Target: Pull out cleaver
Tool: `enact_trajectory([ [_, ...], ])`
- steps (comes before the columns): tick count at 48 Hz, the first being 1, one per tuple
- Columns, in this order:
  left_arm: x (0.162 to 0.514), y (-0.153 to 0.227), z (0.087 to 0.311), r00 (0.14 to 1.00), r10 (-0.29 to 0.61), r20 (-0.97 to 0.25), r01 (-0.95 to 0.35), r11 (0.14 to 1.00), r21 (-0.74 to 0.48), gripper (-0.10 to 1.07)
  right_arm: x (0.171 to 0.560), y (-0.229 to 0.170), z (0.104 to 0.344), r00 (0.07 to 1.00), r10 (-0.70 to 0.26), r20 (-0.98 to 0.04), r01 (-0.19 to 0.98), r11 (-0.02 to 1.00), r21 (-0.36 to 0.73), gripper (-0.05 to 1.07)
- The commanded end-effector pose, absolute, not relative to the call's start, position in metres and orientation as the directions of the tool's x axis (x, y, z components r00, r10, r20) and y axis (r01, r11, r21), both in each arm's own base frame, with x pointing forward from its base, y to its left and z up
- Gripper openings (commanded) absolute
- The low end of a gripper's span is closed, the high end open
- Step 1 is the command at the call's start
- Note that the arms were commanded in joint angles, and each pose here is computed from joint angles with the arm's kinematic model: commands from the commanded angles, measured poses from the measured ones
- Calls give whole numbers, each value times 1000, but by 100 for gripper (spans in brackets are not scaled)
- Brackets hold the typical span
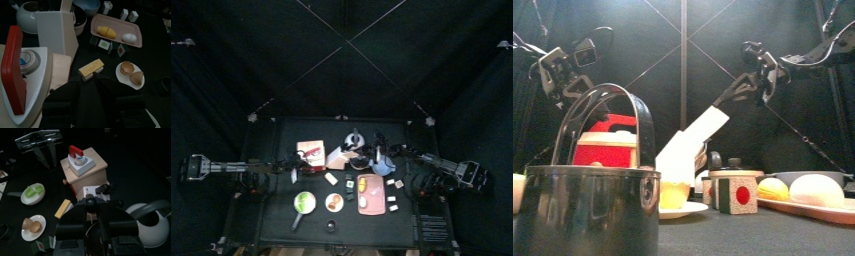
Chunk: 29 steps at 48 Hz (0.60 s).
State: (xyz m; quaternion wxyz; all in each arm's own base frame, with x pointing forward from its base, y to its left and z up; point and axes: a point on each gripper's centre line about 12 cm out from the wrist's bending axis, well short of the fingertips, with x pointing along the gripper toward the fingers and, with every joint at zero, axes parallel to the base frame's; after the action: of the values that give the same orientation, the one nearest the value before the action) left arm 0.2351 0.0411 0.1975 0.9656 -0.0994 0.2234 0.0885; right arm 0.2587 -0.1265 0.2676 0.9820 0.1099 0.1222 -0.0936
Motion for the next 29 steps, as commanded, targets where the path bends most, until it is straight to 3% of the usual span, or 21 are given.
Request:
enact_trajectory([
  [1,238,42,203,892,129,-433,-214,965,-152,70,252,-123,276,960,-169,-223,215,955,202,39],
  [14,238,42,203,893,129,-432,-213,965,-154,70,259,-111,254,956,-118,-270,192,944,267,39],
  [29,238,42,203,892,129,-433,-214,965,-153,70,259,-110,253,955,-116,-272,191,944,269,39],
])
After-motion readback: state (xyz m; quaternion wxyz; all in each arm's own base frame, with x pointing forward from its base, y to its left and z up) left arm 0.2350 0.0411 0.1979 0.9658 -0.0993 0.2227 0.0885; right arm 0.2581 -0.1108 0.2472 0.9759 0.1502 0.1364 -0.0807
